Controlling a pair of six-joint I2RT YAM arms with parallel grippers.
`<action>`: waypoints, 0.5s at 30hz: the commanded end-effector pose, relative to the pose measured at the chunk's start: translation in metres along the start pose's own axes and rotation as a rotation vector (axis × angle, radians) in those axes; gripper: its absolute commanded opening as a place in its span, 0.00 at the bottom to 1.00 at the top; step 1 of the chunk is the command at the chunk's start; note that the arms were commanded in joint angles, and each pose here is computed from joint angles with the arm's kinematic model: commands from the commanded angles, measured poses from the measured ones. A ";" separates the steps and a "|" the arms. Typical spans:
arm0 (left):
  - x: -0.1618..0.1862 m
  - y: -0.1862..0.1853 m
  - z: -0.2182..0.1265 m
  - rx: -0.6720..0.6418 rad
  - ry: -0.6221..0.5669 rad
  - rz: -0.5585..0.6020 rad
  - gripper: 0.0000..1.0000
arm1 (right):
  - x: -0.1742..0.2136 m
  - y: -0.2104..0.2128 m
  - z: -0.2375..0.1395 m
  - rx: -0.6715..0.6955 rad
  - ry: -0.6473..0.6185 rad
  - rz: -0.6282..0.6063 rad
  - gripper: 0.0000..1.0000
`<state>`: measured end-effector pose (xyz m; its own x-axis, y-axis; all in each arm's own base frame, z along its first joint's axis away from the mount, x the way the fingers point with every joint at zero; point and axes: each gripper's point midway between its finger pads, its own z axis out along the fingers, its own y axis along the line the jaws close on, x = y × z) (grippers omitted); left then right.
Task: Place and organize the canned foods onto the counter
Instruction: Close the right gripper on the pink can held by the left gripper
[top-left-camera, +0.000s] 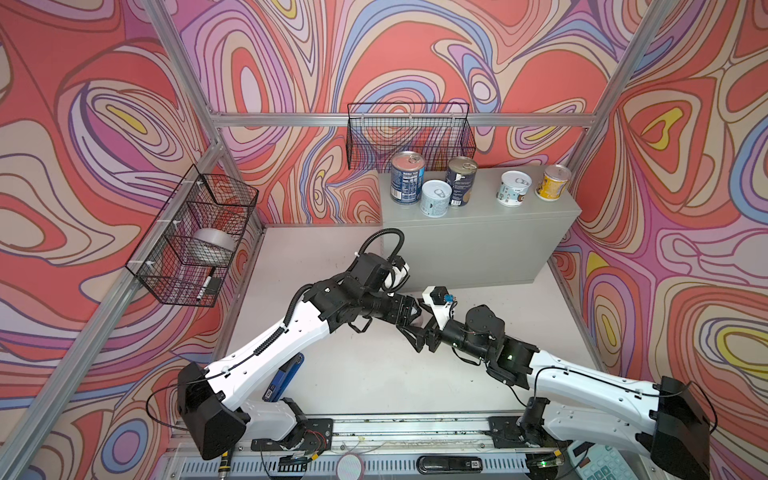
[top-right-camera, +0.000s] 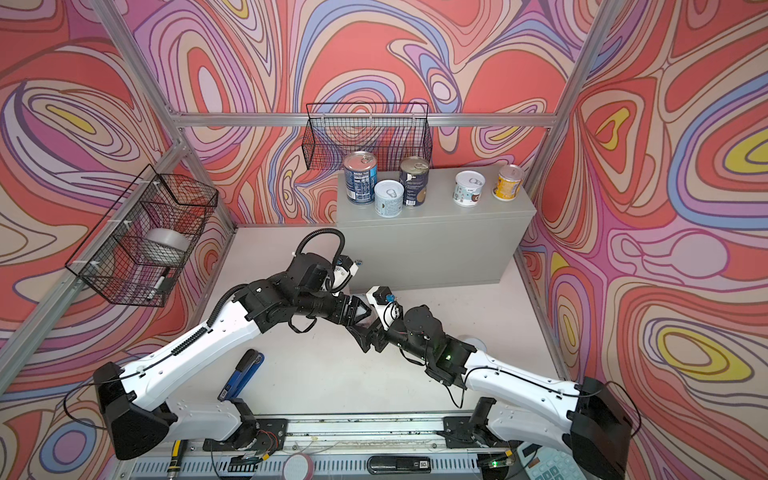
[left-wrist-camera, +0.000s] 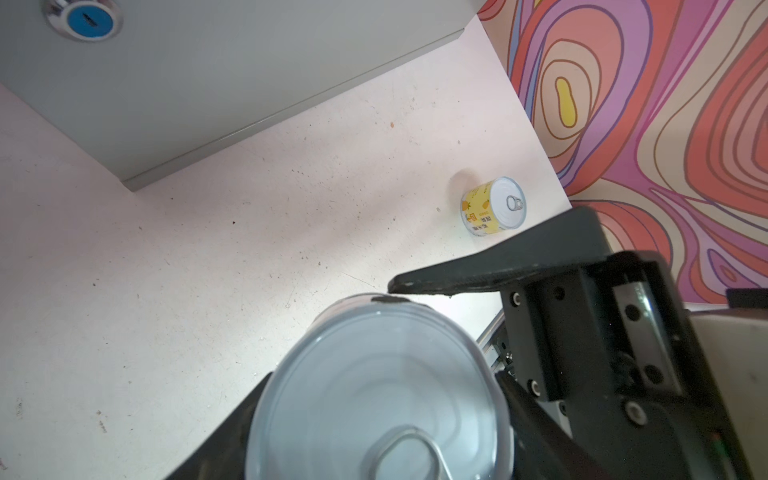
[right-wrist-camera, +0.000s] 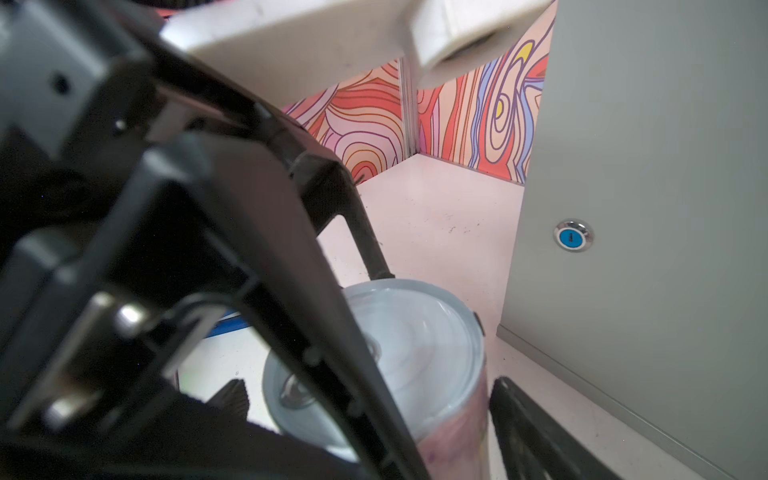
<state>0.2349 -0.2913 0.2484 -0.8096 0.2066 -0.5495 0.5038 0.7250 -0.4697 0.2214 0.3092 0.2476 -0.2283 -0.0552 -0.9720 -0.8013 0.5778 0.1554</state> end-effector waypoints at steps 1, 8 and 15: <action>-0.020 -0.024 -0.017 0.091 -0.056 -0.001 0.51 | 0.005 0.002 0.003 0.000 0.015 -0.047 0.93; -0.024 -0.028 -0.021 0.101 -0.065 0.005 0.51 | 0.009 -0.004 0.004 0.037 0.026 -0.079 0.93; -0.022 -0.030 -0.016 0.122 -0.052 -0.011 0.50 | 0.004 -0.008 0.003 0.061 -0.013 -0.071 0.92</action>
<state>0.2291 -0.2988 0.2619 -0.8182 0.1982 -0.5397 0.5091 0.6858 -0.5200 0.2258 0.3089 0.2423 -0.1807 -0.0979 -0.9787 -0.7920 0.6045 0.0857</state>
